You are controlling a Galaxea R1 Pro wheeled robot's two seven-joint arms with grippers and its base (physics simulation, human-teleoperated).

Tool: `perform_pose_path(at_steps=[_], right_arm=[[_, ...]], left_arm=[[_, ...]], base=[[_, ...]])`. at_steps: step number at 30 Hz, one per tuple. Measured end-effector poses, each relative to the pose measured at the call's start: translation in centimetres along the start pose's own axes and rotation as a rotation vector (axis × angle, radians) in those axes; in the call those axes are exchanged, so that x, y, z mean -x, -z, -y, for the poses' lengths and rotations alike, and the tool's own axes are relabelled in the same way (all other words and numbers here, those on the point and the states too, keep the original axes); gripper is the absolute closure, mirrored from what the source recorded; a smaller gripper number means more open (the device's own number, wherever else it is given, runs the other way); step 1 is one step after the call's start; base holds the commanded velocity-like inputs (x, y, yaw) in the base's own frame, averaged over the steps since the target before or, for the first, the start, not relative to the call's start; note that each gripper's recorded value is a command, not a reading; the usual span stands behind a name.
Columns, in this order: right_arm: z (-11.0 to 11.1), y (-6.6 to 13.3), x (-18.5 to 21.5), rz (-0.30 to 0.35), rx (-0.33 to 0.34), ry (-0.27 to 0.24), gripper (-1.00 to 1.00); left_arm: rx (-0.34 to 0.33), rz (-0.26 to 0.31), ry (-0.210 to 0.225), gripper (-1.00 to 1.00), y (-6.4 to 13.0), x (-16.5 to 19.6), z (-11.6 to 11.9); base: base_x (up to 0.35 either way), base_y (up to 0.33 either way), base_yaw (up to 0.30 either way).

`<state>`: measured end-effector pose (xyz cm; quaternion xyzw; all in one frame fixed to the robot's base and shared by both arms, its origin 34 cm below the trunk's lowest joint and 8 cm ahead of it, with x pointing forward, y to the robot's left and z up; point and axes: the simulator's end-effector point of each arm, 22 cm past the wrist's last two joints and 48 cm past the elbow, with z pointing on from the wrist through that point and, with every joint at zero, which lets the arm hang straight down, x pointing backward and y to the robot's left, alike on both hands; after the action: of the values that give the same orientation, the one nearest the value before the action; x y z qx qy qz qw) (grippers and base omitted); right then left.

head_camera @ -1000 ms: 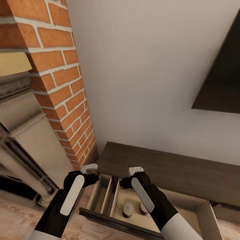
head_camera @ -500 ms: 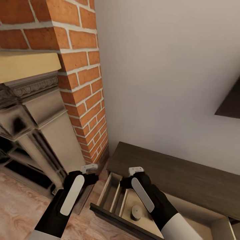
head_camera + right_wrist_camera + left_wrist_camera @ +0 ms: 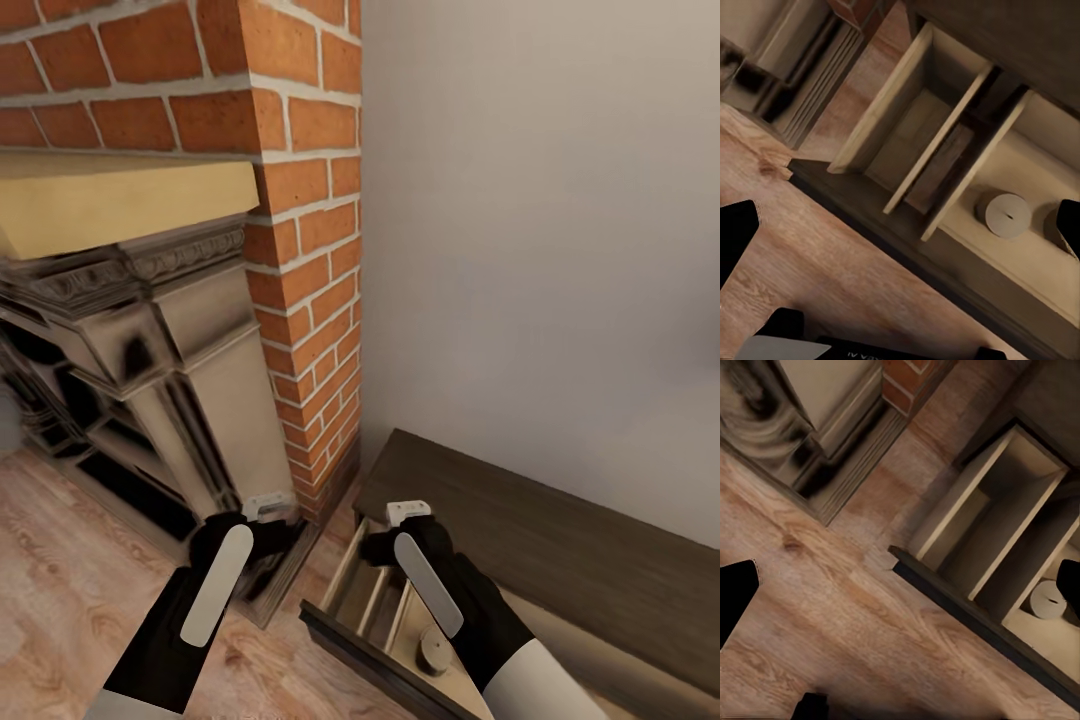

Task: Place each of the two pumpkins and all three candles from the living room inside a cabinet in the living room (use any cabinet), then make sure every cabinet is closed, and position the cauldron so it is next to a table in the living room.

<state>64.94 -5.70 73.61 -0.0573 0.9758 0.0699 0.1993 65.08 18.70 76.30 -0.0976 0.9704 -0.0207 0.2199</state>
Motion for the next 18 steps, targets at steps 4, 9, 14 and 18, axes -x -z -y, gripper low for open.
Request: perform_pose_path(at_steps=[4, 9, 14, 18], right_arm=[[-0.01, 0.08, 0.06, 0.002, 0.0, 0.0, -1.0], [-0.02, 0.18, 0.15, 0.004, 0.0, 0.001, -1.0], [-0.03, 0.28, 0.23, 0.007, -0.001, 0.001, -1.0], [-0.03, 0.36, 0.29, 0.009, -0.001, 0.001, -1.0]], left_arm=[[0.0, 0.002, 0.0, -1.0, 0.08, 0.06, 0.01], [-0.001, 0.004, 0.0, -1.0, 0.18, 0.14, 0.03], [-0.001, 0.007, 0.0, -1.0, 0.28, 0.22, 0.04], [-0.001, 0.009, 0.0, -1.0, 0.35, 0.28, 0.02]], base=[[0.0, 0.0, 0.274], [0.0, 0.0, 0.274], [0.0, 0.0, 0.274], [0.0, 0.0, 0.274]])
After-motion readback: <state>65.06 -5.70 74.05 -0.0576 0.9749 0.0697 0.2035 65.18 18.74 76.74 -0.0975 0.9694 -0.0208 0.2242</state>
